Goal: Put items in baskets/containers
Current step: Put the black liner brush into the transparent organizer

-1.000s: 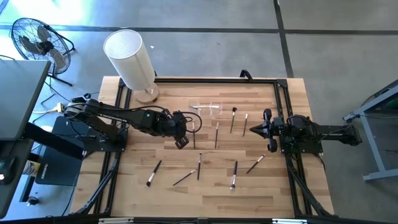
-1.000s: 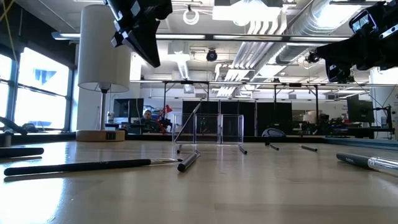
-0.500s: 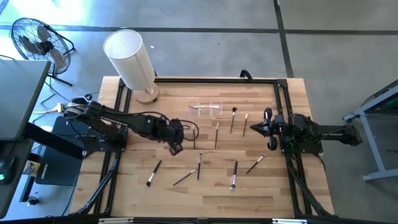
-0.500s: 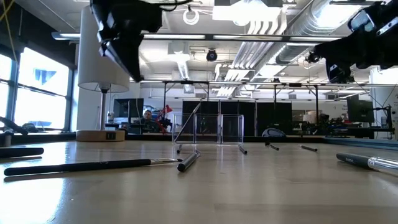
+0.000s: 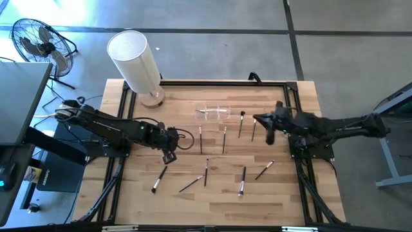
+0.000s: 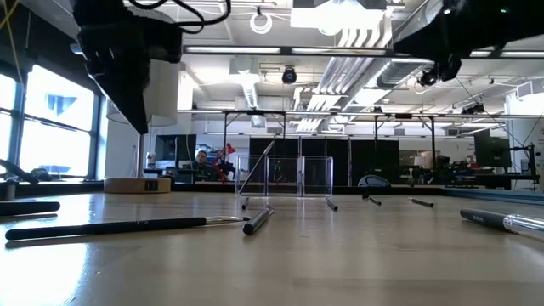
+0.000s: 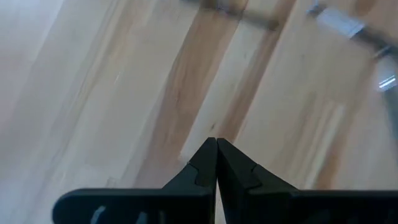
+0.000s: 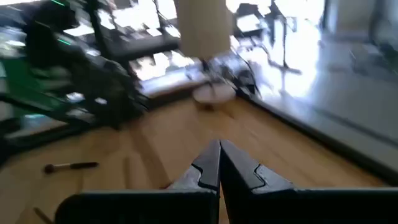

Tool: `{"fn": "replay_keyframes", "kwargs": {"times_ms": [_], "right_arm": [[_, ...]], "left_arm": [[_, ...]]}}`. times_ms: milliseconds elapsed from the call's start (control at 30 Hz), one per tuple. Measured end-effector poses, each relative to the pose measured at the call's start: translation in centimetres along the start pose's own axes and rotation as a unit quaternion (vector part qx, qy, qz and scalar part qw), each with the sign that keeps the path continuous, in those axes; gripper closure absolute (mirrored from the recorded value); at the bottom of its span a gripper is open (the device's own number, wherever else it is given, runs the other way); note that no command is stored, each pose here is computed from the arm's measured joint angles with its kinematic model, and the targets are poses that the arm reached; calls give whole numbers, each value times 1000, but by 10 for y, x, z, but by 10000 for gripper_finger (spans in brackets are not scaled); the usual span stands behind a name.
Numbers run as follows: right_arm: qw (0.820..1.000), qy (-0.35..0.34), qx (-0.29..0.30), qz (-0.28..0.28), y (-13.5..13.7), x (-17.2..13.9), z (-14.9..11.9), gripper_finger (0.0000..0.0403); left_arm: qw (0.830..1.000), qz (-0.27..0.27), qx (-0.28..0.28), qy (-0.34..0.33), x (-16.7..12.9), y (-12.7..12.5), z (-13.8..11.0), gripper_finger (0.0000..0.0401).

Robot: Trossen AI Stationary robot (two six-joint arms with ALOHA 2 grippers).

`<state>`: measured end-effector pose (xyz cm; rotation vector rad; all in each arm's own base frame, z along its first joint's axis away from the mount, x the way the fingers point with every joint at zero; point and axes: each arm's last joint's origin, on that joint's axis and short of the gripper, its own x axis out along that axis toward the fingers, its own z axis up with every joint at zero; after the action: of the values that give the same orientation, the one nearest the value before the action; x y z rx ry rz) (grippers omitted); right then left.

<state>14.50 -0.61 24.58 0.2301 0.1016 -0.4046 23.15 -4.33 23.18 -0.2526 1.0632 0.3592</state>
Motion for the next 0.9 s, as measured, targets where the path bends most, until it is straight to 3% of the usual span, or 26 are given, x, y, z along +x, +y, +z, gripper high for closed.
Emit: {"fn": "replay_keyframes", "kwargs": {"times_ms": [100, 200, 333, 400, 633, 767, 900], "right_arm": [[990, 95, 42, -94, 9, 18, 13, 403], [961, 177, 72, -201, 14, 34, 23, 403], [885, 232, 169, -365, 9, 49, 29, 403], [851, 257, 199, -413, 6, 56, 31, 403], [773, 336, 265, -469, -24, 85, 22, 402], [732, 376, 281, -493, -49, 94, 3, 402], [717, 409, 292, -483, -70, 104, -13, 402]], "left_arm": [[1000, -15, 1, -6, -17, 11, -10, 401], [999, -29, 6, -24, -34, 21, -17, 401], [998, -31, 28, -51, -53, 32, -24, 401], [997, -36, 34, -67, -59, 35, -24, 401], [995, -46, 51, -73, -67, 40, -28, 401], [995, -46, 49, -75, -68, 40, -28, 401], [995, -50, 36, -83, -69, 39, -27, 401]]}}
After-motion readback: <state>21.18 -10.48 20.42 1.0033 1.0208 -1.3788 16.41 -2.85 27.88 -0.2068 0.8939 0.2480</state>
